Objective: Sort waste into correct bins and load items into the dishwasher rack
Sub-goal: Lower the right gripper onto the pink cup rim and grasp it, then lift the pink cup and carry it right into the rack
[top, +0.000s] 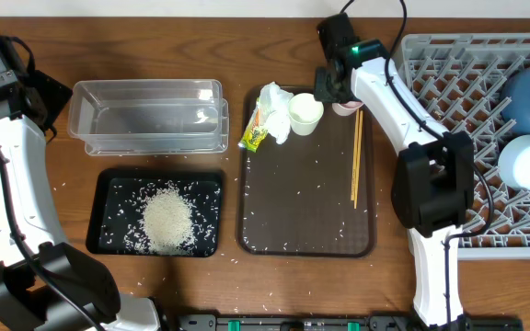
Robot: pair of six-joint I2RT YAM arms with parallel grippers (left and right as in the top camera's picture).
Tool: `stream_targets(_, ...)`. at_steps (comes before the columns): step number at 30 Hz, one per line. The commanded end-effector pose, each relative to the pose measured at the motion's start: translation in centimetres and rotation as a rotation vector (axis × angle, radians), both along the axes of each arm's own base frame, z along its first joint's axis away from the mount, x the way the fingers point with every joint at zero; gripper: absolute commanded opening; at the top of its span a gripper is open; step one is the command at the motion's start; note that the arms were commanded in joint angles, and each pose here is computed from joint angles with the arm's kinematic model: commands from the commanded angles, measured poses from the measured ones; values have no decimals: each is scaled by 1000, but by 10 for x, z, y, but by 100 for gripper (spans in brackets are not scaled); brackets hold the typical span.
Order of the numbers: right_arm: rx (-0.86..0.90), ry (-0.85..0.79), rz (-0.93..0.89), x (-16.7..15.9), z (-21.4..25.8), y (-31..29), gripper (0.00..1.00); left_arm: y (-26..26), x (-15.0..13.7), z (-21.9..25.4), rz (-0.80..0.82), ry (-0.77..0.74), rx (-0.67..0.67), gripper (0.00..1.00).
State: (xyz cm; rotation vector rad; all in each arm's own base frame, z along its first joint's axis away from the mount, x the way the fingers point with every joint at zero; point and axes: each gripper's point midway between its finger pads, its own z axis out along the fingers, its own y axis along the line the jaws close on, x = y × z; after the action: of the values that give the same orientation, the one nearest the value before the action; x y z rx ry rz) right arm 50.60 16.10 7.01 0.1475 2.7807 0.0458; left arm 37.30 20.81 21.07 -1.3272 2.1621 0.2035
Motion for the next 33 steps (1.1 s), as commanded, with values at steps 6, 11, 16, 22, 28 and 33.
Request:
stream_targets(6, 65, -200, -57, 8, 117, -34, 1, 0, -2, 5, 8, -9, 6, 98)
stream_targets(11, 114, -284, -75, 7, 167, -86, 1, 0, -2, 5, 8, -9, 6, 98)
stream_targets(16, 293, -330, 8, 3, 197, -134, 1, 0, -2, 5, 8, -9, 6, 98)
stream_targets(22, 565, -353, 176, -7, 198, -173, 1, 0, -2, 5, 8, -9, 6, 98)
stream_targets(28, 702, -243, 45, -24, 167, -216, 1, 0, -2, 5, 8, -10, 6, 98)
stream_targets(33, 717, -210, -67, -44, 161, -256, 1, 0, -2, 5, 7, -9, 6, 98)
